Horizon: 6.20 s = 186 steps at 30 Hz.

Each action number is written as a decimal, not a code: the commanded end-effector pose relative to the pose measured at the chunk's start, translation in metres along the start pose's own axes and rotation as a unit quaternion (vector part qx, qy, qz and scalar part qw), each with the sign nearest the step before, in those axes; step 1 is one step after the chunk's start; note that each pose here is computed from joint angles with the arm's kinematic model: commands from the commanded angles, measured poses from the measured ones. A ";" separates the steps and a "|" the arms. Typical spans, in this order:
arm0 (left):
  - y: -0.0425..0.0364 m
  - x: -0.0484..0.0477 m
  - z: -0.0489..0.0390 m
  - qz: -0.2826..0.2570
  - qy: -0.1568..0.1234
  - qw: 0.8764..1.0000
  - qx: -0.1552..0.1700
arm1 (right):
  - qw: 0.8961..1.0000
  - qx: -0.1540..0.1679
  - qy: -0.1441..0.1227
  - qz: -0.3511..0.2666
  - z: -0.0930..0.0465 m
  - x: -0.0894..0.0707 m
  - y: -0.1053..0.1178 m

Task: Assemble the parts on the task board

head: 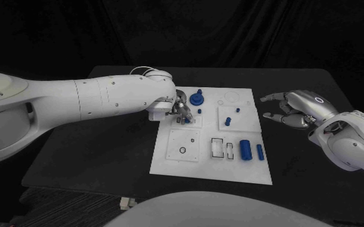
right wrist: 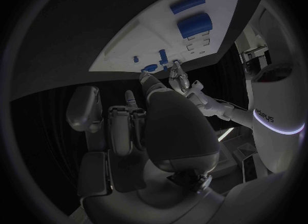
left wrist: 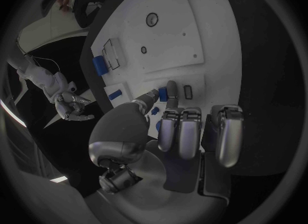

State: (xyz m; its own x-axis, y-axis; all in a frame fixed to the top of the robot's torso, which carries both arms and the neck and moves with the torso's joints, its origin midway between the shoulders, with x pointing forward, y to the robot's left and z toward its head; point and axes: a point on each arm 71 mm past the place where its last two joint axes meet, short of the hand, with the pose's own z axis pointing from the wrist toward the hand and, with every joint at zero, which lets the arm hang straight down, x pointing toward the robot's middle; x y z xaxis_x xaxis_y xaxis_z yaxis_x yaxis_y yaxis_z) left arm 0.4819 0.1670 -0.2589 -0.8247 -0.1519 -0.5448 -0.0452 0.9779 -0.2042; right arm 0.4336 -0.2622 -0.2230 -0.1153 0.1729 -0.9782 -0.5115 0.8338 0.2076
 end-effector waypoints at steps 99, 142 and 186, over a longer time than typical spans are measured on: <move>-0.0014 -0.0004 -0.0059 -0.032 -0.035 0.997 0.060 | 1.000 0.015 0.011 -0.001 -0.004 0.007 -0.006; 0.0009 0.0017 -0.0020 -0.010 -0.003 0.999 0.040 | 1.000 0.015 0.015 -0.001 -0.003 0.008 -0.005; 0.0102 -0.0117 -0.0119 -0.051 -0.065 0.995 0.058 | 1.000 0.019 0.014 -0.001 -0.005 0.009 -0.008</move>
State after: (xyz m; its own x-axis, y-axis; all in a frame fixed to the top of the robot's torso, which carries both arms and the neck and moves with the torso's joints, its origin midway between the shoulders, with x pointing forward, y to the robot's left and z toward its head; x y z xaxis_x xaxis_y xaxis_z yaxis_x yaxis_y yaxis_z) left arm 0.4802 0.1848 -0.2534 -0.7817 -0.2264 -0.5811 -0.0669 0.9568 -0.2828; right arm 0.4321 -0.2682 -0.2326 -0.1425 0.1580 -0.9771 -0.4913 0.8457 0.2084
